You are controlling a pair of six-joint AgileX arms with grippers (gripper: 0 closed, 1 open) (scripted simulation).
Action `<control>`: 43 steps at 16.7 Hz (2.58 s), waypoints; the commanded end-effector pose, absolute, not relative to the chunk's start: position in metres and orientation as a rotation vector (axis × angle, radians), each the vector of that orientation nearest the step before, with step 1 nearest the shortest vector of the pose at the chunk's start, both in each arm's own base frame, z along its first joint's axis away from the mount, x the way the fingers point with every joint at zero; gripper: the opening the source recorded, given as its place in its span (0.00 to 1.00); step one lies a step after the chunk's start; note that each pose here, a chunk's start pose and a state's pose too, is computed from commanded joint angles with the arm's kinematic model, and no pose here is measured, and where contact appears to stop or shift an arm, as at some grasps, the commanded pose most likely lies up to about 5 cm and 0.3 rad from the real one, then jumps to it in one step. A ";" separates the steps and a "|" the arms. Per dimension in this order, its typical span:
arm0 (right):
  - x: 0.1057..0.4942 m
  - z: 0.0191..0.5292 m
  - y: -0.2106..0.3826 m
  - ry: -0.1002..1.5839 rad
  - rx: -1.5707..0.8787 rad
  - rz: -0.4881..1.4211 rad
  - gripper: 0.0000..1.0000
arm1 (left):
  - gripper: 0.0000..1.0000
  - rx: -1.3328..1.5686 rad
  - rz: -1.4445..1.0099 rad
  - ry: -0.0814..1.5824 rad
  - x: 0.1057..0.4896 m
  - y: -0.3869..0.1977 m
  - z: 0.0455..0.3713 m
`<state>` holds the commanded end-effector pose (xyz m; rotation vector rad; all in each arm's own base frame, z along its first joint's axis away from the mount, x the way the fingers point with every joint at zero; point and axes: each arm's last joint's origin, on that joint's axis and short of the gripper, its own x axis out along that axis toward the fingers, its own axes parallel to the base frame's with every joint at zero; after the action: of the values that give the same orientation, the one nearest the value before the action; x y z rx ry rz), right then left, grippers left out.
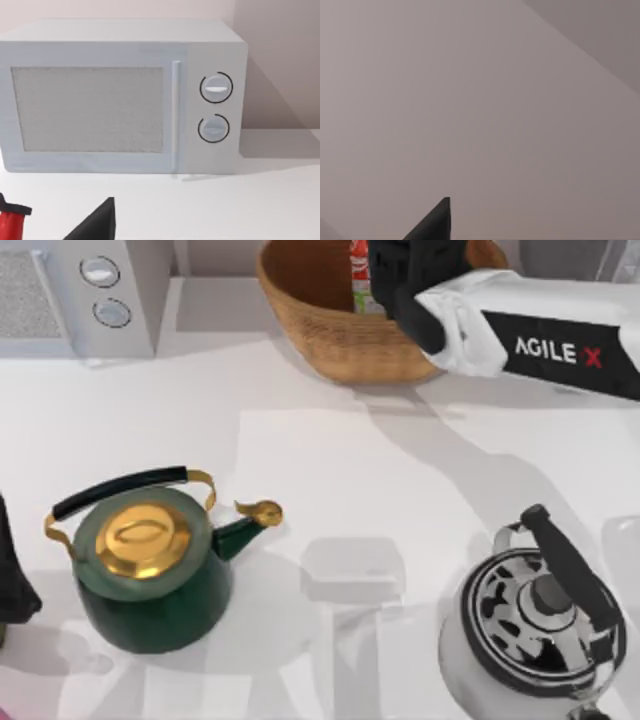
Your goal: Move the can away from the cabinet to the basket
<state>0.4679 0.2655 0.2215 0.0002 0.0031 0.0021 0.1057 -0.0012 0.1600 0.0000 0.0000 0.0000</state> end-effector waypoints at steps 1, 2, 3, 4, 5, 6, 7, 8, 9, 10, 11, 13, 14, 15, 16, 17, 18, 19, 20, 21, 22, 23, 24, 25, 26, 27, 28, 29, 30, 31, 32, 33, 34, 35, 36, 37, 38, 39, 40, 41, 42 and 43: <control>0.468 0.222 0.265 0.003 0.000 0.002 1.00 | 1.00 0.000 0.000 0.000 0.106 -0.001 0.160; 0.468 0.222 0.265 0.003 0.000 0.002 1.00 | 1.00 0.000 0.000 0.000 0.106 -0.001 0.160; 0.468 0.222 0.265 0.003 0.000 0.002 1.00 | 1.00 0.000 0.000 0.000 0.106 -0.001 0.160; 0.468 0.222 0.265 0.003 0.000 0.002 1.00 | 1.00 0.000 0.000 0.000 0.106 -0.001 0.160; 0.468 0.222 0.265 0.003 0.000 0.002 1.00 | 1.00 0.000 0.000 0.000 0.106 -0.001 0.160; 0.468 0.222 0.265 0.003 0.000 0.002 1.00 | 1.00 0.000 0.000 0.000 0.106 -0.001 0.160; 0.468 0.222 0.265 0.003 0.000 0.002 1.00 | 1.00 0.000 0.000 0.000 0.106 -0.001 0.160; 0.468 0.222 0.265 0.003 0.000 0.002 1.00 | 1.00 0.000 0.000 0.000 0.106 -0.001 0.160; 0.468 0.222 0.265 0.003 0.000 0.002 1.00 | 1.00 0.000 0.000 0.000 0.106 -0.001 0.160; 0.468 0.222 0.265 0.003 0.000 0.002 1.00 | 1.00 0.000 0.000 0.000 0.106 -0.001 0.160; 0.468 0.222 0.265 0.003 0.000 0.002 1.00 | 1.00 0.000 0.000 0.000 0.106 -0.001 0.160; 0.468 0.222 0.265 0.003 0.000 0.002 1.00 | 1.00 0.000 0.000 0.000 0.106 -0.001 0.160; 0.468 0.222 0.265 0.003 0.000 0.002 1.00 | 1.00 0.000 0.000 0.000 0.106 -0.001 0.160; 0.468 0.222 0.265 0.003 0.000 0.002 1.00 | 1.00 0.000 0.000 0.000 0.106 -0.001 0.160; 0.468 0.222 0.265 0.003 0.000 0.002 1.00 | 1.00 0.000 0.000 0.000 0.106 -0.001 0.160; 0.468 0.222 0.265 0.003 0.000 0.002 1.00 | 1.00 0.000 0.000 0.000 0.106 -0.001 0.160; 0.468 0.222 0.265 0.003 0.000 0.002 1.00 | 1.00 0.000 0.000 0.000 0.106 -0.001 0.160; 0.468 0.222 0.265 0.003 0.000 0.002 1.00 | 1.00 0.000 0.000 0.000 0.106 -0.001 0.160; 0.468 0.222 0.265 0.003 0.000 0.002 1.00 | 1.00 0.000 0.000 0.000 0.106 -0.001 0.160; 0.468 0.222 0.265 0.003 0.000 0.002 1.00 | 1.00 0.000 0.000 0.000 0.106 -0.001 0.160; 0.468 0.222 0.265 0.003 0.000 0.002 1.00 | 1.00 0.000 0.000 0.000 0.106 -0.001 0.160; 0.468 0.222 0.265 0.003 0.000 0.002 1.00 | 1.00 0.000 0.000 0.000 0.106 -0.001 0.160; 0.468 0.222 0.265 0.003 0.000 0.002 1.00 | 1.00 0.000 0.000 0.000 0.106 -0.001 0.160; 0.468 0.222 0.265 0.003 0.000 0.002 1.00 | 1.00 0.000 0.000 0.000 0.106 -0.001 0.160; 0.468 0.222 0.265 0.003 0.000 0.002 1.00 | 1.00 0.000 0.000 0.000 0.106 -0.001 0.160; 0.468 0.222 0.265 0.003 0.000 0.002 1.00 | 1.00 0.000 0.000 0.000 0.106 -0.001 0.160; 0.467 0.221 0.266 0.003 0.000 0.004 1.00 | 1.00 0.000 0.000 0.000 0.106 -0.001 0.160; 0.467 0.221 0.266 0.003 0.000 0.004 1.00 | 1.00 0.000 0.000 0.000 0.106 -0.001 0.160; 0.467 0.224 0.265 0.003 0.000 0.005 1.00 | 1.00 0.000 0.000 0.000 0.106 -0.001 0.160; 0.465 0.227 0.262 0.003 0.000 0.006 1.00 | 1.00 0.000 0.000 0.000 0.106 -0.001 0.160; 0.462 0.233 0.256 0.004 -0.001 0.008 1.00 | 1.00 0.000 0.000 0.000 0.106 -0.001 0.160; 0.458 0.240 0.249 0.006 -0.003 0.009 1.00 | 1.00 0.000 0.000 0.000 0.106 -0.001 0.160; 0.453 0.250 0.240 0.006 -0.003 0.009 1.00 | 1.00 0.000 0.000 0.000 0.106 -0.001 0.160; 0.446 0.261 0.229 0.004 -0.003 0.009 1.00 | 1.00 0.000 0.000 0.000 0.106 -0.001 0.160; 0.437 0.274 0.217 0.001 -0.002 0.009 1.00 | 1.00 0.000 0.000 0.000 0.106 -0.001 0.160; 0.426 0.287 0.203 -0.001 -0.002 0.009 1.00 | 1.00 0.000 0.000 0.000 0.106 -0.001 0.160; 0.413 0.299 0.188 -0.003 -0.002 0.008 1.00 | 1.00 0.000 0.000 0.000 0.106 -0.001 0.160; 0.399 0.310 0.172 -0.002 -0.003 0.007 1.00 | 1.00 0.000 0.000 0.000 0.106 -0.001 0.160; 0.383 0.319 0.155 0.000 -0.005 0.006 1.00 | 1.00 0.000 0.000 0.000 0.106 -0.001 0.160; 0.366 0.325 0.139 0.004 -0.008 0.004 1.00 | 1.00 0.000 0.000 0.000 0.106 -0.001 0.160; 0.347 0.330 0.123 0.008 -0.009 0.003 1.00 | 1.00 0.000 0.000 0.000 0.106 -0.001 0.160; 0.326 0.334 0.106 0.010 -0.010 0.002 1.00 | 1.00 0.000 0.000 0.000 0.106 -0.001 0.160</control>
<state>0.3259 0.1063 0.3340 -0.0103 0.0097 0.0020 0.1057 -0.0012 0.1600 0.0000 0.0000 0.0000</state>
